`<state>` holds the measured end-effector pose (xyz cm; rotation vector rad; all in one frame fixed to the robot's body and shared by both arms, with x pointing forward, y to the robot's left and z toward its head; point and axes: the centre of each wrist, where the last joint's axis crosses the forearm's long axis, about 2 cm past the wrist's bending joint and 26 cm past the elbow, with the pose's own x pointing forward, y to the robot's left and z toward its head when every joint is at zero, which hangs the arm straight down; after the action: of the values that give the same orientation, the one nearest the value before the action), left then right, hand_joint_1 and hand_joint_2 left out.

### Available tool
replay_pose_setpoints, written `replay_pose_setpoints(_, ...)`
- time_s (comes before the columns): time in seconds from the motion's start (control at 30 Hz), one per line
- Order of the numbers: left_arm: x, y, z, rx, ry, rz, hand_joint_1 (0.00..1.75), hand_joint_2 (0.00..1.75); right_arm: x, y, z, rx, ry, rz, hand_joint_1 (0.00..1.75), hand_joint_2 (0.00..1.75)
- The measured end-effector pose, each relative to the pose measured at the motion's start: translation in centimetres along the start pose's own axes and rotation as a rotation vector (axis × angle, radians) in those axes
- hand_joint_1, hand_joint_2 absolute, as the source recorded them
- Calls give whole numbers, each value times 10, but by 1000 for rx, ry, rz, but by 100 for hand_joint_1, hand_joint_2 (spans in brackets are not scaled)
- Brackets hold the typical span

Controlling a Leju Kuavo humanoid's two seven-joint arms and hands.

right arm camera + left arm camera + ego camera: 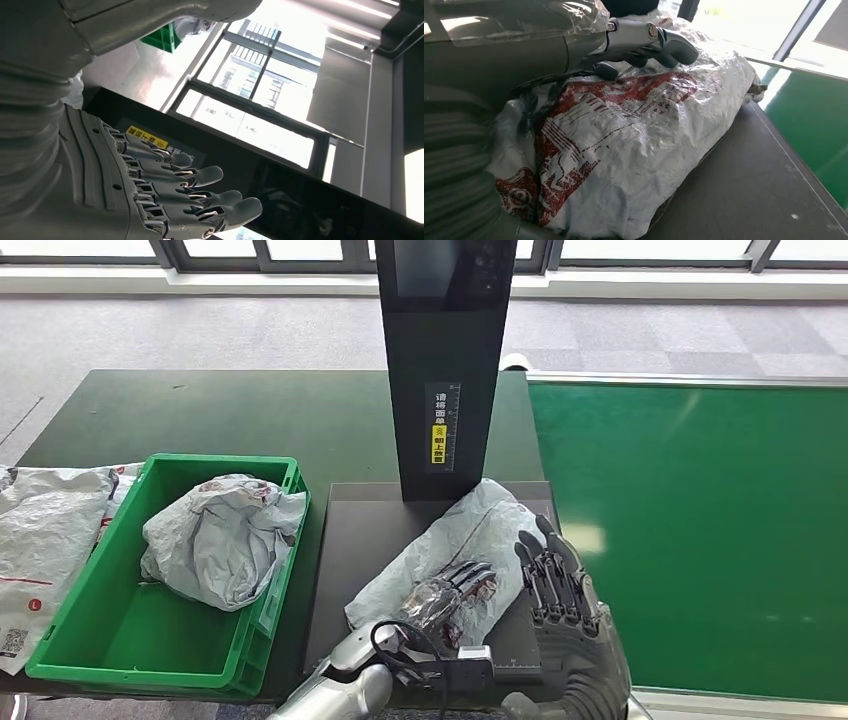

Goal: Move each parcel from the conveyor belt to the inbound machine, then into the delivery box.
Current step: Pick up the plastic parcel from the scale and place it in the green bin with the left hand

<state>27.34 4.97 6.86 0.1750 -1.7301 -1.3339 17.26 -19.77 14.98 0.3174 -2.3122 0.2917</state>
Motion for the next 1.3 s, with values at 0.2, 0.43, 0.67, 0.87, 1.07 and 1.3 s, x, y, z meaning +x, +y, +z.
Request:
replay_pose_setpoints(0.2,-1,2,0,64,38,-50,175,175,-3,0,-2,24,2,2,0,175)
replay_pose_setpoints(0.43,-5,5,3,138,67,-76,175,175,-8,-2,-9,39,-9,-3,0,175)
replay_pose_setpoints(0.67,-10,10,7,210,86,-63,175,175,-11,-2,-11,42,-9,-5,0,175)
replay_pose_setpoints(0.87,-12,11,8,227,95,-60,175,175,-12,-2,-12,43,-8,-4,0,175)
replay_pose_setpoints(1.07,-15,16,14,335,103,-38,175,175,-12,-1,-8,28,3,4,0,175)
replay_pose_setpoints(1.3,-8,48,46,769,6,-28,175,175,-9,3,10,-33,47,11,0,175)
